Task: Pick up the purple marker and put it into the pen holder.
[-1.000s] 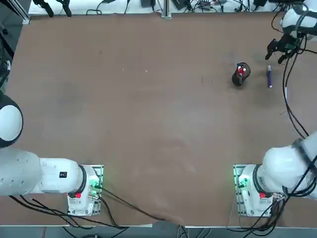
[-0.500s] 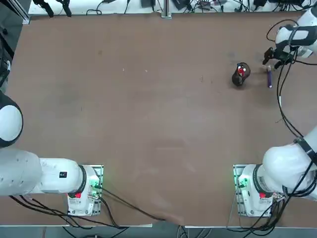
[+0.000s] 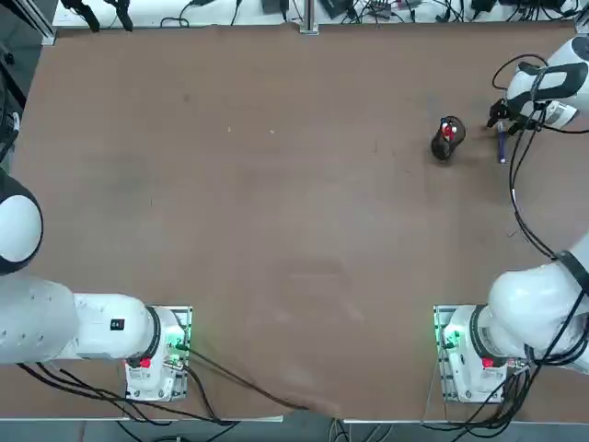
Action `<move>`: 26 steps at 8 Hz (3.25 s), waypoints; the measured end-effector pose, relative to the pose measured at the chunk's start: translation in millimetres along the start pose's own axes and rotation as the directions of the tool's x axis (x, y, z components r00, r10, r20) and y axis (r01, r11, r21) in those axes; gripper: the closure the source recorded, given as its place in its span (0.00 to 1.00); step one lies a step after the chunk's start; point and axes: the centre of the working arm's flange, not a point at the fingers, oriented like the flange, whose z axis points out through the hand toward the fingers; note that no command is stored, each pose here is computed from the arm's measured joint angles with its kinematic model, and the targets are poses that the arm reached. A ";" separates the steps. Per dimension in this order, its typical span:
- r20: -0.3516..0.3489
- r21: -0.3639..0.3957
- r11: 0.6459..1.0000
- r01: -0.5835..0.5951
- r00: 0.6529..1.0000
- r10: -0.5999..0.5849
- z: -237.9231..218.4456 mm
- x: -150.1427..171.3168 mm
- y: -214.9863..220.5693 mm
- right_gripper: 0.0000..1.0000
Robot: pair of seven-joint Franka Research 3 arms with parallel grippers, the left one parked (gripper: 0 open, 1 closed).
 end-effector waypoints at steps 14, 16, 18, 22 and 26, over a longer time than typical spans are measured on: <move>0.053 -0.004 1.000 0.012 0.999 -0.011 -9.4 5.3 3.7 0.86; 0.149 0.007 1.000 0.023 0.989 -0.024 -31.6 23.2 -3.9 0.86; 0.150 0.012 0.999 0.050 0.987 -0.051 -88.9 49.3 -22.2 0.86; 0.115 -0.208 0.978 -0.031 0.992 0.056 -187.3 57.0 -122.7 0.86; -0.146 -0.505 0.793 -0.340 0.940 0.310 -185.2 29.9 -210.2 0.86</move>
